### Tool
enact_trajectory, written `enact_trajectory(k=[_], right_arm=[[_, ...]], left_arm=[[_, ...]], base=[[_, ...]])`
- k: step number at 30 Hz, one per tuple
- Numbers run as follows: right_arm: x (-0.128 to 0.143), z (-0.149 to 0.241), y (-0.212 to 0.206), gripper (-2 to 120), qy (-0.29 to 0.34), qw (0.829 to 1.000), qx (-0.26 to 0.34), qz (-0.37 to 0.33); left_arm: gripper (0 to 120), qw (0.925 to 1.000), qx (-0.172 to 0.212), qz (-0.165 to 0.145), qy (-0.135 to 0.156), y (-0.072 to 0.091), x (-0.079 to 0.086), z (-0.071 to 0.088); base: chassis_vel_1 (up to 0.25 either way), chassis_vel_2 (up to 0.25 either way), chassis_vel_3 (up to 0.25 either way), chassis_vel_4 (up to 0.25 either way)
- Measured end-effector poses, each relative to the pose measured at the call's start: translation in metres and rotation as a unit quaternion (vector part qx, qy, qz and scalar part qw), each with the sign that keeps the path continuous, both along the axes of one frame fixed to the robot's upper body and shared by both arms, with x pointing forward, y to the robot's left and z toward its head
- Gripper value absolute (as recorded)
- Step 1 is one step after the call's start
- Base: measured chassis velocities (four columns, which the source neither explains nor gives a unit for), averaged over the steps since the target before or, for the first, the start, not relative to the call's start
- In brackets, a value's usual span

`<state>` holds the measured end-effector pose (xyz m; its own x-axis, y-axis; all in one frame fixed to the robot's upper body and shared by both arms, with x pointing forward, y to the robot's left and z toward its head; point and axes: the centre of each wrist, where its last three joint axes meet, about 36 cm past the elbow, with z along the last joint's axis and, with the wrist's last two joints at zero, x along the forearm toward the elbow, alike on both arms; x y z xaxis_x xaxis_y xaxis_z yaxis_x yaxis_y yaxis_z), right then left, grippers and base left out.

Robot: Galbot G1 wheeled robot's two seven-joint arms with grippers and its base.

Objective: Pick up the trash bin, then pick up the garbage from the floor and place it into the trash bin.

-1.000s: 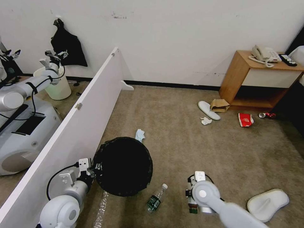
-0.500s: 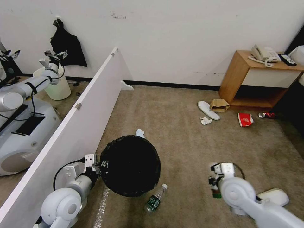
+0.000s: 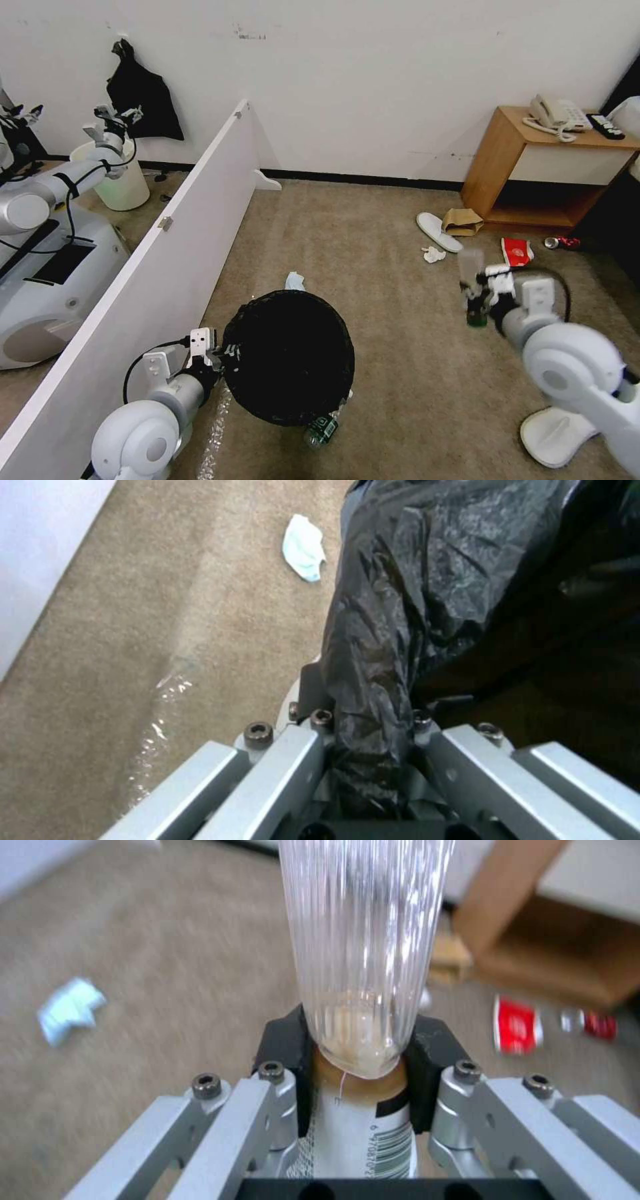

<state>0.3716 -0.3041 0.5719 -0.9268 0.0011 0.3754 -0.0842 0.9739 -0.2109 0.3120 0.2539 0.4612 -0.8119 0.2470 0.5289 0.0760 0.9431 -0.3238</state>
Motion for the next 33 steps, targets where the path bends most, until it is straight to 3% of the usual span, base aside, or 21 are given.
enact_trajectory(k=[10, 22, 28, 33], right_arm=[[-0.017, 0.053, 0.004, 24, -0.084, 0.993, -0.006, 0.082], [-0.034, 0.08, 0.016, 24, -0.143, 0.973, -0.003, 0.179], [-0.041, 0.086, 0.021, 24, -0.162, 0.96, 0.008, 0.23], [-0.05, 0.082, 0.027, 24, -0.169, 0.949, 0.023, 0.264]], left_arm=[[2, 0.9998, -0.012, -0.014, 0.009, -0.01, 0.007, -0.007], [2, 0.9989, -0.025, -0.036, 0.019, -0.026, 0.021, -0.017], [2, 0.9973, -0.041, -0.053, 0.029, -0.043, 0.029, -0.023], [2, 0.994, -0.068, -0.079, 0.035, -0.076, 0.041, -0.023]], base=[[0.0, 0.0, 0.0, 0.0], [0.0, 0.0, 0.0, 0.0], [0.0, 0.0, 0.0, 0.0], [0.0, 0.0, 0.0, 0.0]])
